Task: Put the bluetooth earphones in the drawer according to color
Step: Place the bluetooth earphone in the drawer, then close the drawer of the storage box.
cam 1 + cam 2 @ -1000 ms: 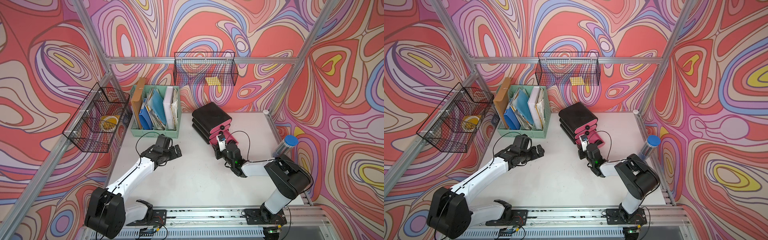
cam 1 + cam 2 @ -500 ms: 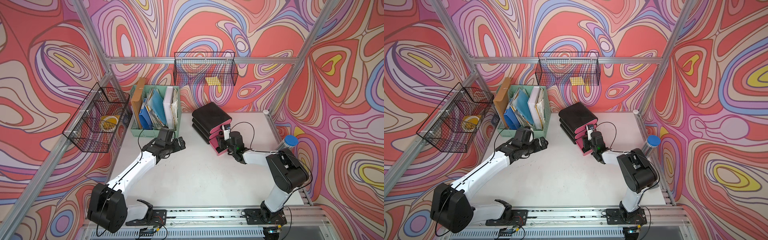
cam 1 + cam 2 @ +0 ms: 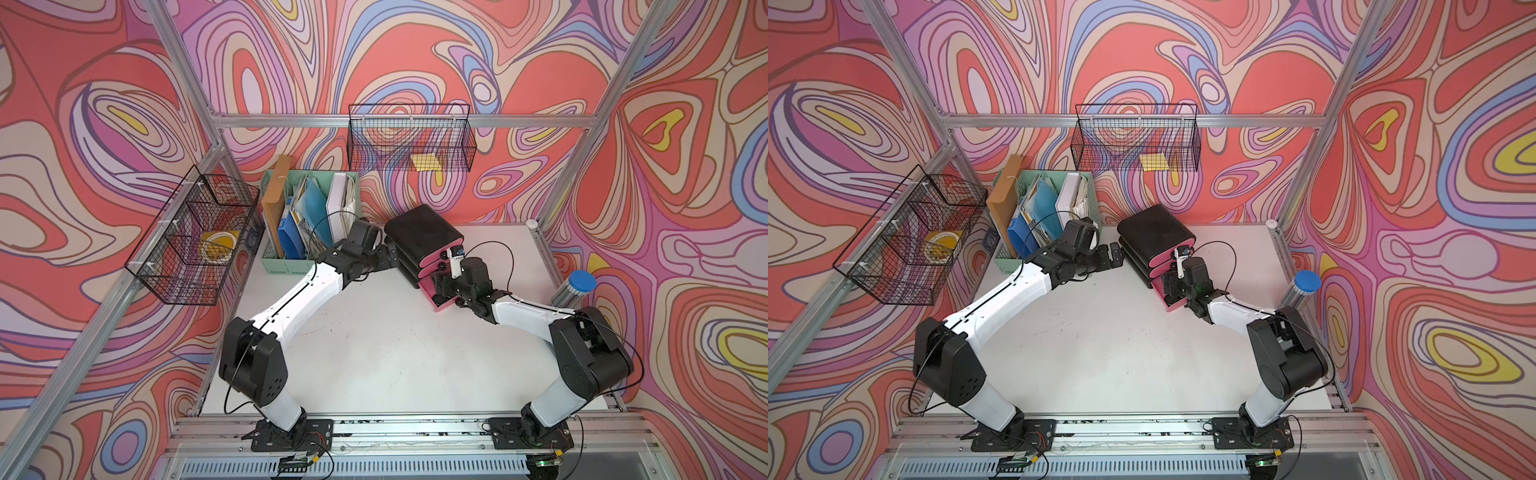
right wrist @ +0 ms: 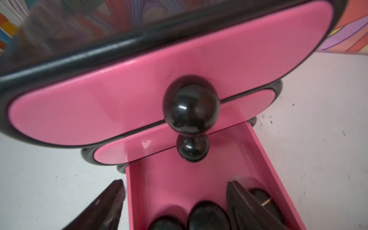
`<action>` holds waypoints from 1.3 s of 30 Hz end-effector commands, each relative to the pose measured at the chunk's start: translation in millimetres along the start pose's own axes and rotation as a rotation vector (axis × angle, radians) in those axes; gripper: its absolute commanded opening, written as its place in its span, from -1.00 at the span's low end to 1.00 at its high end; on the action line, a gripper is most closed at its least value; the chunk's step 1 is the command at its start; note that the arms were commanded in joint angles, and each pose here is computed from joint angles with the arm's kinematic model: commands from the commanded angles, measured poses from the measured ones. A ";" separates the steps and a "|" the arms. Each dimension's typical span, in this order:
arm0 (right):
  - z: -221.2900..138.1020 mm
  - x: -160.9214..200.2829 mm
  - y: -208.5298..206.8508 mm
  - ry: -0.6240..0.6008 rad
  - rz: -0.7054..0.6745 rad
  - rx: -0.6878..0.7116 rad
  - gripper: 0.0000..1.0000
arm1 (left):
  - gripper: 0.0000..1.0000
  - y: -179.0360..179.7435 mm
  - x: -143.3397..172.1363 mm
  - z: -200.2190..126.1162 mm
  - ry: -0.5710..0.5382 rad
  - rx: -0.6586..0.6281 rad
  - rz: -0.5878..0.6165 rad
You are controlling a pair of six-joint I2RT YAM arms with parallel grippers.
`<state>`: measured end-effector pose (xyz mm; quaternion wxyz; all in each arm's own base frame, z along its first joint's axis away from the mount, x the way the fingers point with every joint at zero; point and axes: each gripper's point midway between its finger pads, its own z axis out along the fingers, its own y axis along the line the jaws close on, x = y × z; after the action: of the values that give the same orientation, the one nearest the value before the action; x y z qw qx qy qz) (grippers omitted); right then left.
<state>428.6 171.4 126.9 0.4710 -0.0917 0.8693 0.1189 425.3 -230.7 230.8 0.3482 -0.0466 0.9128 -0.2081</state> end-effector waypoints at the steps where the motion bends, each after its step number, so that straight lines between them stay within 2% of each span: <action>1: -15.6 10.2 -11.5 0.065 0.092 0.049 0.59 | 0.98 -6.8 -13.7 8.6 -0.002 -0.047 0.061; 5: -27.8 25.1 -24.3 0.112 0.193 0.092 0.49 | 0.98 -16.7 -31.2 24.9 -0.014 -0.064 0.089; 11: -38.0 47.3 -50.9 0.169 0.362 0.124 0.20 | 0.98 -25.9 -46.1 52.5 -0.003 -0.086 0.130; 20: -47.2 69.7 -87.7 0.191 0.508 0.211 -0.19 | 0.98 -22.6 -47.3 91.7 0.036 -0.139 0.181; 24: -45.1 80.1 -102.2 0.218 0.541 0.298 -0.64 | 0.97 -17.9 -43.8 101.8 0.054 -0.160 0.194; 27: -39.4 86.7 -105.4 0.239 0.560 0.320 -0.87 | 0.98 -15.2 -39.8 105.3 0.065 -0.169 0.195; 39: 5.8 86.5 -88.3 0.234 0.626 0.180 -1.00 | 0.98 -7.4 -27.5 111.6 0.101 -0.198 0.204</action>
<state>390.5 72.8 31.6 0.2951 0.2068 0.9241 0.1271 527.8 -276.8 202.1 0.3496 0.0112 0.9294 -0.1180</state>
